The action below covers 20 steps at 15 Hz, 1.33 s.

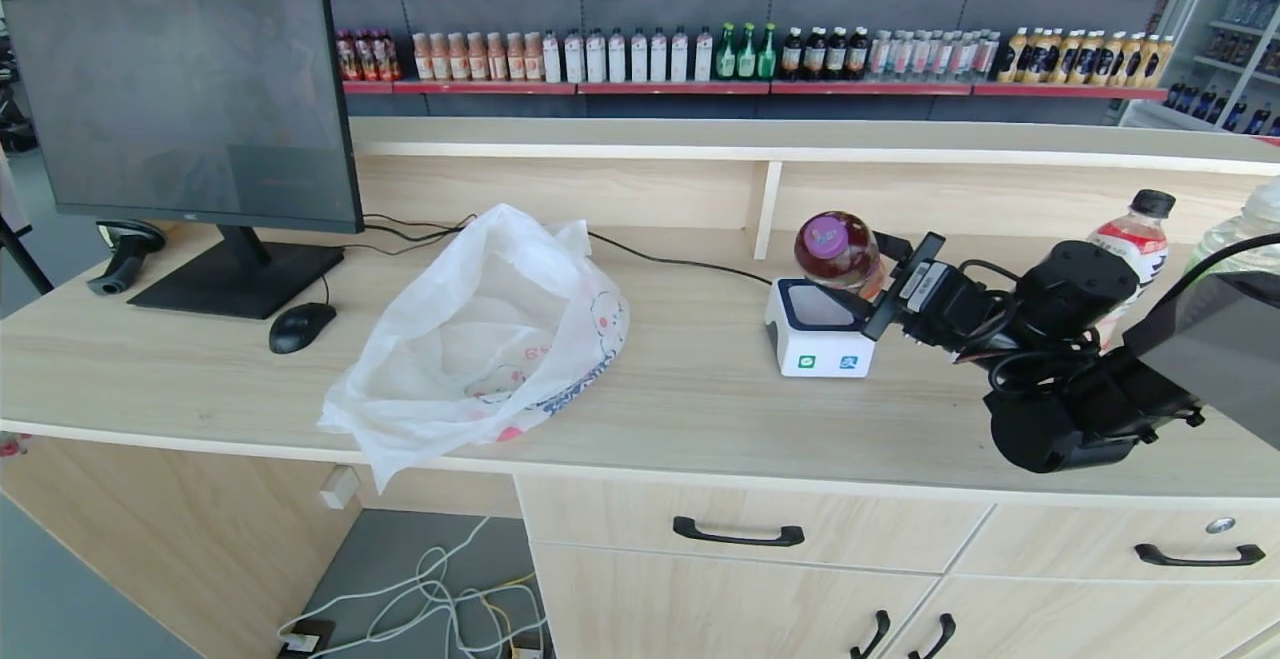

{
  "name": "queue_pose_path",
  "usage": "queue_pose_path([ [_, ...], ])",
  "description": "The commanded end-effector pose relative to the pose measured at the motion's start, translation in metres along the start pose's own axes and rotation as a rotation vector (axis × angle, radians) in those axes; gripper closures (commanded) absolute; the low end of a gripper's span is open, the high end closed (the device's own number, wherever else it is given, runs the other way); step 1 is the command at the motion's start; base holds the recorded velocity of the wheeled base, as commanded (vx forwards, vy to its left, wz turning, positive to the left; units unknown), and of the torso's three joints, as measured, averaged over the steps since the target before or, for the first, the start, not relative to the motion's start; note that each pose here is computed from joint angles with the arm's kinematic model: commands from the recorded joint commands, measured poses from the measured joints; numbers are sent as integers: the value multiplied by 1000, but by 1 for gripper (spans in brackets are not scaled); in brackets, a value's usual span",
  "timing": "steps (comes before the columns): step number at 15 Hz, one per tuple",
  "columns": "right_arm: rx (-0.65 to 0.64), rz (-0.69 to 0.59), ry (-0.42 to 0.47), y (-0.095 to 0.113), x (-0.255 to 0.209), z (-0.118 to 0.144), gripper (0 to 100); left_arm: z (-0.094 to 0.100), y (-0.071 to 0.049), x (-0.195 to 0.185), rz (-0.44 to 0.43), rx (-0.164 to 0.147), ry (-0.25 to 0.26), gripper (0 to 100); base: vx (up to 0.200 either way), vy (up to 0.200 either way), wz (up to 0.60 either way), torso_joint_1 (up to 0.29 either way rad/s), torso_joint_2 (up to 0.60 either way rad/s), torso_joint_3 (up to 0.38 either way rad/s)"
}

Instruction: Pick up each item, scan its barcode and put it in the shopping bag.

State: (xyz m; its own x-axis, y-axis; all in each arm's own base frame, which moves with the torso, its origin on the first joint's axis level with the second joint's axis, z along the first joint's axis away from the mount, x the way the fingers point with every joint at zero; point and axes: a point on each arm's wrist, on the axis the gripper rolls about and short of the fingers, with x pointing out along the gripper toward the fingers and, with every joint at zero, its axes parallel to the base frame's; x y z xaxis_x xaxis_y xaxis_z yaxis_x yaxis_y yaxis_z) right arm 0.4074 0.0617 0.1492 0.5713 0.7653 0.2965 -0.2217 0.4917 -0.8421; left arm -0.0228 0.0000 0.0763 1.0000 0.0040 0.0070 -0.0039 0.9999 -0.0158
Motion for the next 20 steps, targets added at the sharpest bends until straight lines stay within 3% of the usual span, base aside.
queue_pose_path([
  [1, 7, 3, 2, 2, 1, -1, 100, 0, 0, 0, 1, -1, 1, 0, 0, 0, 0, 0, 0, 0],
  [6, 27, -3, -13, 5, 8, 9, 100, 0, 0, 0, 1, 2, 1, 0, 0, 0, 0, 0, 0, 0],
  [11, 50, -37, -7, -5, 7, 27, 100, 0, 0, 0, 1, 0, 1, 0, 0, 0, 0, 0, 0, 0],
  [16, 110, -43, -32, -14, -3, 71, 100, 0, 0, 0, 2, -1, 2, 0, 0, 0, 0, 0, 0, 0],
  [18, 184, -115, 7, -18, -11, 100, 100, 0, 0, 0, 2, 0, 2, 0, 0, 0, 0, 0, 0, 0],
  [20, 211, -127, 17, -19, -19, 110, 100, 0, 0, 0, 1, 0, 2, 0, 0, 0, 0, 0, 0, 0],
])
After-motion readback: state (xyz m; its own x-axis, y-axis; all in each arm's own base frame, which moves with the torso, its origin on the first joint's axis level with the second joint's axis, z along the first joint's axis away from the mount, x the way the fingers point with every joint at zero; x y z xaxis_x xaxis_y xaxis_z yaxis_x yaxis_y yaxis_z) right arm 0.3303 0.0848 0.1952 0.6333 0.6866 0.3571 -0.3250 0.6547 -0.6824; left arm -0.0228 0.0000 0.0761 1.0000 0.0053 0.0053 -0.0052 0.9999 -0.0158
